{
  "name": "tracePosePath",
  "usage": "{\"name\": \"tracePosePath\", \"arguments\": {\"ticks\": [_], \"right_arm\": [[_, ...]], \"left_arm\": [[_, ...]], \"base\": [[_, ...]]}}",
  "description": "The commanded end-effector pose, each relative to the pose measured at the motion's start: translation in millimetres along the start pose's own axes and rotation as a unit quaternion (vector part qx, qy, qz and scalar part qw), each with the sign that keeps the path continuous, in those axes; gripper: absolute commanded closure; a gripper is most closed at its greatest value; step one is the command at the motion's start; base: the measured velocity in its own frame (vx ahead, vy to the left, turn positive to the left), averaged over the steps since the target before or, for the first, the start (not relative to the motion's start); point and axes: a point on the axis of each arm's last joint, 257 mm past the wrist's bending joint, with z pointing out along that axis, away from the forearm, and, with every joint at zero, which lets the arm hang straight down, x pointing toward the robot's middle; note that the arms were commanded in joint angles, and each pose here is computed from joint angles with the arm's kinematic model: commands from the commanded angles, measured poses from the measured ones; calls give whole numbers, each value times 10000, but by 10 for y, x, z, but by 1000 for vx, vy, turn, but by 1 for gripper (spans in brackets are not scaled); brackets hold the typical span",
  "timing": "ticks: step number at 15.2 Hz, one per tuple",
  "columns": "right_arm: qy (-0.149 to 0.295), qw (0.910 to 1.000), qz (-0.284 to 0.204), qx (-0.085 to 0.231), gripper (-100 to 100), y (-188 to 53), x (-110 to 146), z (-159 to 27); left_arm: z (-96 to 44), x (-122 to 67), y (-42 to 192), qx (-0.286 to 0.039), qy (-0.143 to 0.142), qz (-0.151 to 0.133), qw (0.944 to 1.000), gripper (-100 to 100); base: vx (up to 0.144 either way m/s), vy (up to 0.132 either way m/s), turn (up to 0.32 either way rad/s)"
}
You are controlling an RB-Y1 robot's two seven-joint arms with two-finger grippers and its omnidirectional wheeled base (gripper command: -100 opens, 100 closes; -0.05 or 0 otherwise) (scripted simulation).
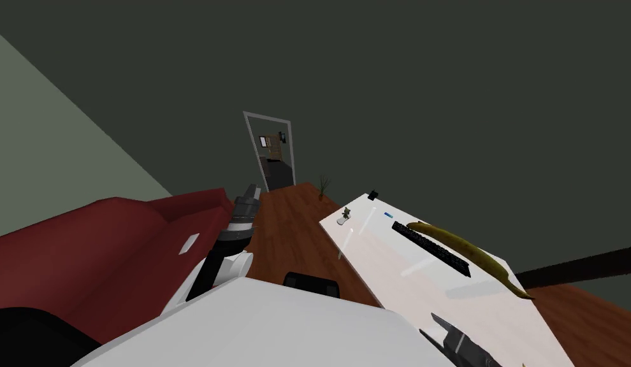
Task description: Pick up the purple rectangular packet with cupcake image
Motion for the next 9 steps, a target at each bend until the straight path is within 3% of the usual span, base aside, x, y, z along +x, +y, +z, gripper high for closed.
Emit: {"name": "tracePosePath", "arguments": {"ticks": [1, 2, 4, 5, 8, 9], "right_arm": [[414, 9990, -184, 26, -100, -114, 261, -206], [470, 9988, -136, 70, -100, -140, 323, -238], [1007, 9943, -345, 79, -100, -269, 643, -523], [1074, 9937, -304, 118, -100, -290, 707, -563], [1821, 9821, -477, 116, -100, -426, 1146, -1026], [1851, 9816, -448, 140, -100, -435, 1175, -1052]], "left_arm": [[0, 0, 0, 0, 0, 0, 10000, 0], [0, 0, 0, 0, 0, 0, 10000, 0], [0, 0, 0, 0, 0, 0, 10000, 0], [0, 0, 0, 0, 0, 0, 10000, 0], [0, 0, 0, 0, 0, 0, 10000, 0], [0, 0, 0, 0, 0, 0, 10000, 0]], "base": [[49, 29, 240], [49, 23, 178], [49, 22, 279], [47, 10, 251], [36, 3, 235], [24, -7, 164]]}}
